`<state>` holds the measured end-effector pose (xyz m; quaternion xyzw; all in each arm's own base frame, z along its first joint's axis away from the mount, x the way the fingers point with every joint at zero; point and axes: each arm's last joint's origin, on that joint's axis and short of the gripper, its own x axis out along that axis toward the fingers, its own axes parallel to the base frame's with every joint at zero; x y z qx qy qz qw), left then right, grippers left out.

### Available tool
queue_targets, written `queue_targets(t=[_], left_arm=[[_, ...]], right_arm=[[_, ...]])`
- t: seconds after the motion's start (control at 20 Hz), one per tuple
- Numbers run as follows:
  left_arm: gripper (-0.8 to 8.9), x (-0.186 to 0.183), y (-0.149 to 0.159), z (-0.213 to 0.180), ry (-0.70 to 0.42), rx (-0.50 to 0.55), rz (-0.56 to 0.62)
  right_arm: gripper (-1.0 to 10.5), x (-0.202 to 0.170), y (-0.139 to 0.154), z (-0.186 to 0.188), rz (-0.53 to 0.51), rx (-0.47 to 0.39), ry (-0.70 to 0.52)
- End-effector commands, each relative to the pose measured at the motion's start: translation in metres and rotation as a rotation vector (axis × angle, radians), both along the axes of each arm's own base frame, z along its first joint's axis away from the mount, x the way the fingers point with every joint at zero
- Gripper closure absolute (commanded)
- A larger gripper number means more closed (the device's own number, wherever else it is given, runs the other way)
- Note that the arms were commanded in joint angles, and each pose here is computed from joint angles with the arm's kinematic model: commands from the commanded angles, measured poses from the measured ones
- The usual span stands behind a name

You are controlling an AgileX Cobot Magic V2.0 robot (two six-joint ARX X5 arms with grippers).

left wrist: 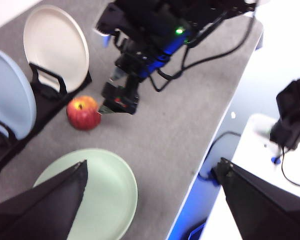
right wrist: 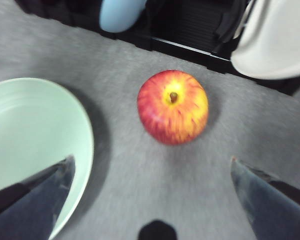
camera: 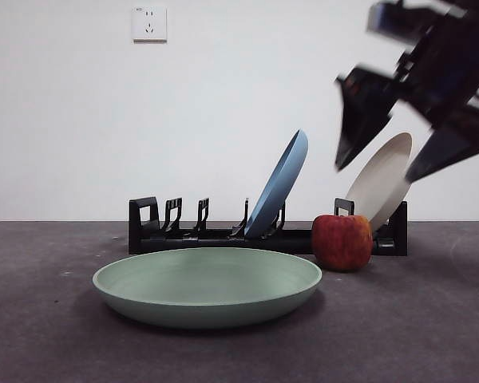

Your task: Take the green plate from the plate rack,put the plate on the table,take the apple from the table,put the apple in the plate

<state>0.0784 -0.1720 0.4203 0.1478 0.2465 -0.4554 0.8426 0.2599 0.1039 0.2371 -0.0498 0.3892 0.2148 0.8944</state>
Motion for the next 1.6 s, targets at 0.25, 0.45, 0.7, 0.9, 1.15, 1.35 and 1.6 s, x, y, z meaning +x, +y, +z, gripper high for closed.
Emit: queue_targets(t=[0.25,0.45,0.7,0.9,1.15,1.35,1.6], left_arm=[[3.73,-0.001,0.0,-0.004,0.035,0.018,0.012],[3.73,-0.001,0.001,-0.005,0.044,0.031,0.014],[3.73,-0.001,0.001,-0.005,0.044,0.03,0.015],[3.73,-0.001,0.001,-0.005,0.044,0.03,0.015],[3.73,-0.001,0.001,-0.005,0.041,0.031,0.017],[3.74,-0.001,0.001,-0.005,0.042,0.031,0.017],[3.74,-0.001,0.001,-0.005,0.041,0.031,0.018]], right_arm=[[2.5,0.032,0.018,-0.038,-0.033,0.041,-0.006],[2.5,0.043,0.021,-0.057,-0.069,0.007,-0.004],[2.5,0.052,0.025,-0.07,-0.071,0.016,-0.023],[2.6,0.057,0.027,-0.081,-0.086,0.024,-0.018],[5.8,0.059,0.028,-0.082,-0.106,0.049,-0.022],[8.8,0.059,0.027,-0.082,-0.105,0.05,-0.017],[9.6,0.057,0.027,-0.077,-0.103,0.054,-0.026]])
